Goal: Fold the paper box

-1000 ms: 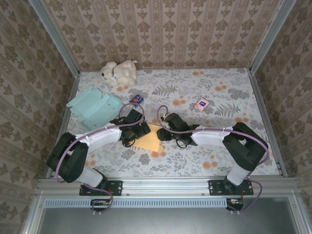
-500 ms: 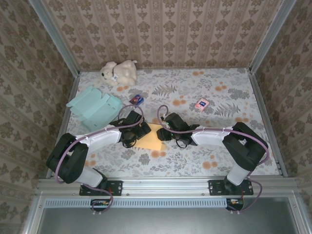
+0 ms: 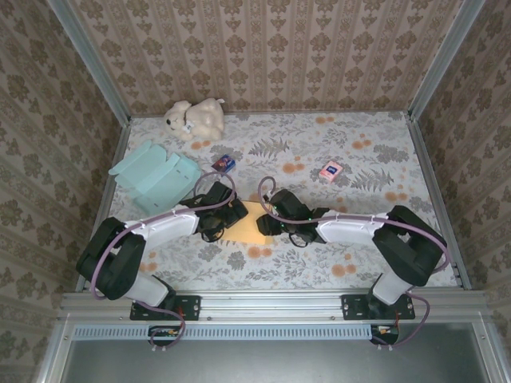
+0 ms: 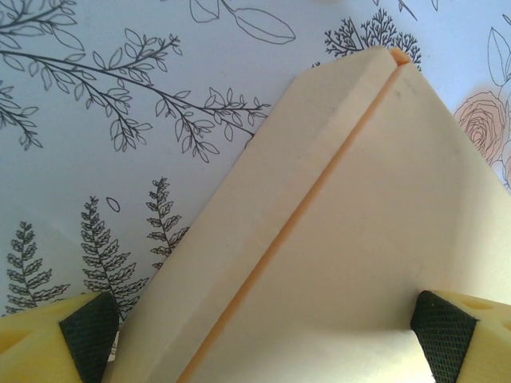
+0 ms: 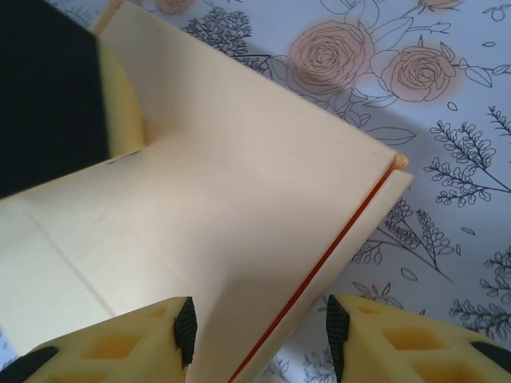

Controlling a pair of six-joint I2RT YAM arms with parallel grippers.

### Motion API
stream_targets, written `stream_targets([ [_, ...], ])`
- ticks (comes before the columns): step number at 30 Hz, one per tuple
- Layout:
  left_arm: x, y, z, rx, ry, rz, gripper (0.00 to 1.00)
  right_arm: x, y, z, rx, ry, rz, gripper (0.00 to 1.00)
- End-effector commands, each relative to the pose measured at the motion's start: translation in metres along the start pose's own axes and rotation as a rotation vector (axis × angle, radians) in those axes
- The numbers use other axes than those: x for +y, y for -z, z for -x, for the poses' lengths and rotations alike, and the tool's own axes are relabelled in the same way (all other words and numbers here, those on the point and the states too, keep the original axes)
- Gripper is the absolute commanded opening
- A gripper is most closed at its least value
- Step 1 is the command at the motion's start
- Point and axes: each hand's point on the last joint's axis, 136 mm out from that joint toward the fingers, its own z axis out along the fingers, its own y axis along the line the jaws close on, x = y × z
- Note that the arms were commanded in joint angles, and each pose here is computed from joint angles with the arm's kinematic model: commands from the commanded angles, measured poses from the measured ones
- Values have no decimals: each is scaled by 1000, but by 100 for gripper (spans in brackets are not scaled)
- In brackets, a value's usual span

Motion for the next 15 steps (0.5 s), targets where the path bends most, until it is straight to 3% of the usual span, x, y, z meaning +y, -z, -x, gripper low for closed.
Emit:
stream_targets([
  [1, 46, -12, -16, 40, 10, 163, 97, -3, 20, 6, -44, 0, -53, 49],
  [8, 49, -13, -15, 29, 15, 174, 97, -1, 49, 6, -123, -85, -48, 50],
  [15, 47, -15, -17, 29, 14, 168, 97, 17, 44, -22, -61, -161, 7, 49],
])
